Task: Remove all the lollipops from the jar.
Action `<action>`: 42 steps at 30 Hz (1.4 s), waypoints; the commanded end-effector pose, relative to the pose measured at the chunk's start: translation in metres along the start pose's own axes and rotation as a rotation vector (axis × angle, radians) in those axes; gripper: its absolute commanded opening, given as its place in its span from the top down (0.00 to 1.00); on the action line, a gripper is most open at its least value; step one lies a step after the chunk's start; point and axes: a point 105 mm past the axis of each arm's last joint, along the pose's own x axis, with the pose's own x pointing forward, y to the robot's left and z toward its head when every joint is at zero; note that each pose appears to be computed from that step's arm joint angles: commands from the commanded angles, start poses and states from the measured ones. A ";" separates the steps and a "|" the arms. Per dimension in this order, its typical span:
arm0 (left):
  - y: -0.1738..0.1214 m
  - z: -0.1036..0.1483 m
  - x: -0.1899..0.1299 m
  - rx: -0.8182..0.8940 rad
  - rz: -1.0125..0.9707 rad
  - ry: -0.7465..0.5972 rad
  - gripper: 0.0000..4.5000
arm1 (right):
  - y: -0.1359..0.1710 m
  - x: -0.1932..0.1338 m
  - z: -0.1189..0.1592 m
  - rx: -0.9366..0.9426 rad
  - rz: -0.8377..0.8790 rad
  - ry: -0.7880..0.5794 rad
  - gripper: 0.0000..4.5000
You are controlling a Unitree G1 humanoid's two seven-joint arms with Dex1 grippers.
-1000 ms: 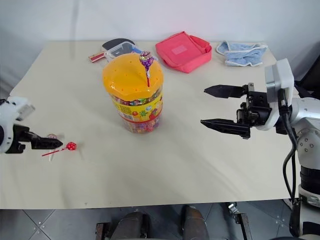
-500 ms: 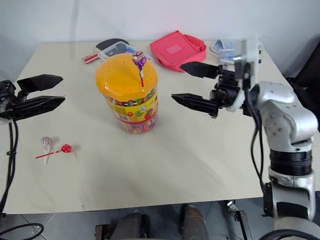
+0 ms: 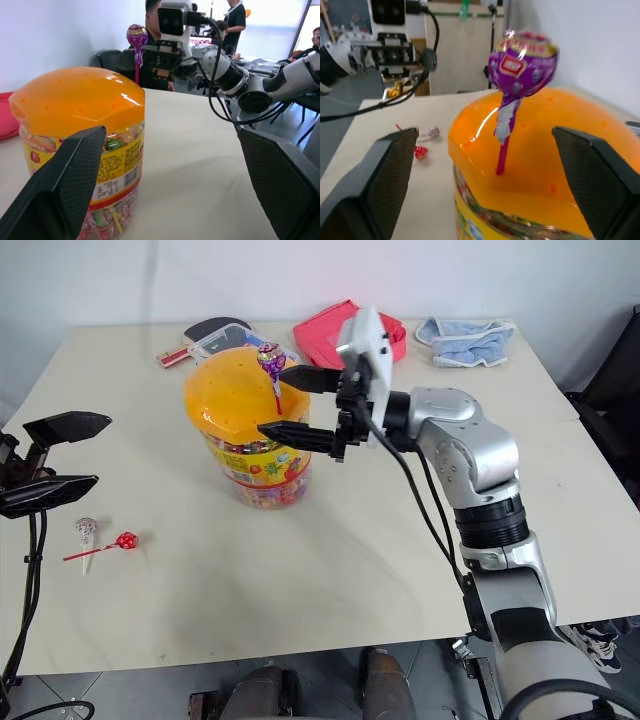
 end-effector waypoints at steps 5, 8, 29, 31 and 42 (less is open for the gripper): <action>-0.009 0.009 0.001 0.066 0.006 -0.024 0.00 | 0.000 0.006 0.026 -0.060 0.035 -0.064 0.43; -0.009 0.009 0.002 0.071 0.006 -0.029 0.00 | -0.001 0.006 0.033 -0.073 0.037 -0.075 0.65; -0.005 0.007 0.003 0.058 0.004 -0.025 0.00 | -0.051 -0.078 0.103 -0.096 -0.322 -0.019 0.99; -0.006 0.003 0.000 0.037 0.022 -0.004 0.00 | -0.061 -0.111 0.070 -0.015 -0.440 0.148 0.99; 0.000 -0.013 -0.015 -0.033 0.205 0.051 0.00 | -0.038 -0.226 -0.115 0.426 -0.835 0.684 0.99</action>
